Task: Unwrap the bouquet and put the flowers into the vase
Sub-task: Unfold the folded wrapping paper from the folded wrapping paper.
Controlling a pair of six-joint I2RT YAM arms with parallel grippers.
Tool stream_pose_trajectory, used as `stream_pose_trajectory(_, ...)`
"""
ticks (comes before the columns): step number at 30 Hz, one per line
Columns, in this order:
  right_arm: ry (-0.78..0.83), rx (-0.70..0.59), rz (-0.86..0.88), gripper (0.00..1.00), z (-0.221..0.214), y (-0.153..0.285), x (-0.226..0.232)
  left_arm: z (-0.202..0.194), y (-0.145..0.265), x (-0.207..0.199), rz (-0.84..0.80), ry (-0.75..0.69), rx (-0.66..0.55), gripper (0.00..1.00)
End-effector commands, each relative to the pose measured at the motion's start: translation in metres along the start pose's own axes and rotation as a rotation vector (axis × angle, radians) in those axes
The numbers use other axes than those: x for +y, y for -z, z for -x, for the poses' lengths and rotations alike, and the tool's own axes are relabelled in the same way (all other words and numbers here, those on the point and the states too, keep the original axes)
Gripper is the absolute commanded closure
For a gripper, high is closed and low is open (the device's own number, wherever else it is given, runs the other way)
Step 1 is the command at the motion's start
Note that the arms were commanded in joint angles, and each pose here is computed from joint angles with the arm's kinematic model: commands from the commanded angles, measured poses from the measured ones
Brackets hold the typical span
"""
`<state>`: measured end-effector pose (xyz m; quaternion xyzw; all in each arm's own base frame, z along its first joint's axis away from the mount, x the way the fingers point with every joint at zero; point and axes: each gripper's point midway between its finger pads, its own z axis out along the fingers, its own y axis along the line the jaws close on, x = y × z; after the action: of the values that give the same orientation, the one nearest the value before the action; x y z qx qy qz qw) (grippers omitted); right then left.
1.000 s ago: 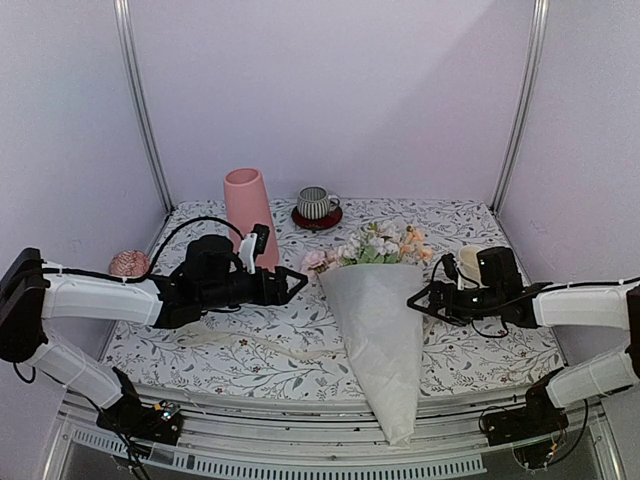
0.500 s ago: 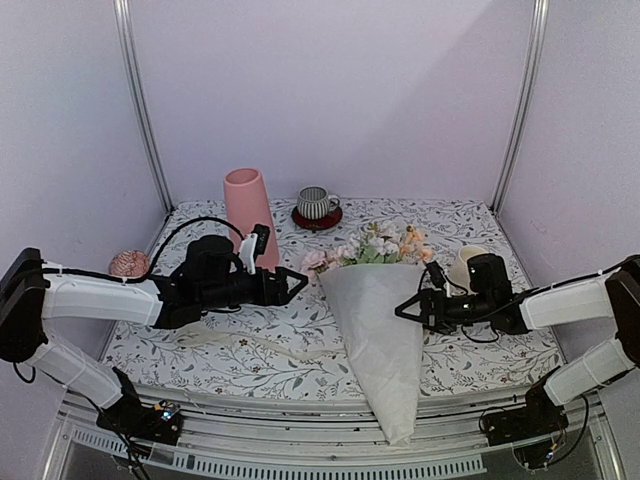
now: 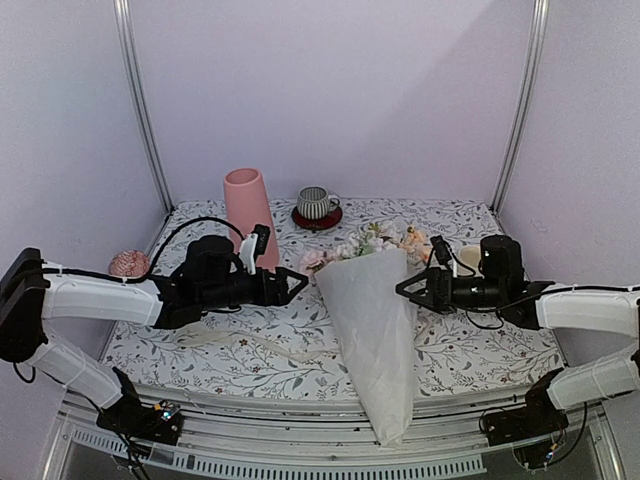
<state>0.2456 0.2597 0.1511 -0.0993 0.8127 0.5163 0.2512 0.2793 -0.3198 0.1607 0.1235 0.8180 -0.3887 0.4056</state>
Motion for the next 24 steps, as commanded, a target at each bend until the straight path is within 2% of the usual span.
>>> stream_pose_trajectory(1,0.047,-0.010,0.087,0.00,0.012,0.007,0.037,-0.006,0.000,0.001,0.008,-0.016,0.013,0.11)
stream_pose_trajectory(15,0.242,0.097,0.240,0.00,-0.003,-0.010,0.114,-0.003,-0.001,-0.005,-0.004,-0.021,0.013,0.11)
stream_pose_trajectory(24,0.372,0.270,0.261,0.01,-0.049,-0.055,0.145,0.008,0.012,-0.006,0.023,-0.024,-0.039,0.11)
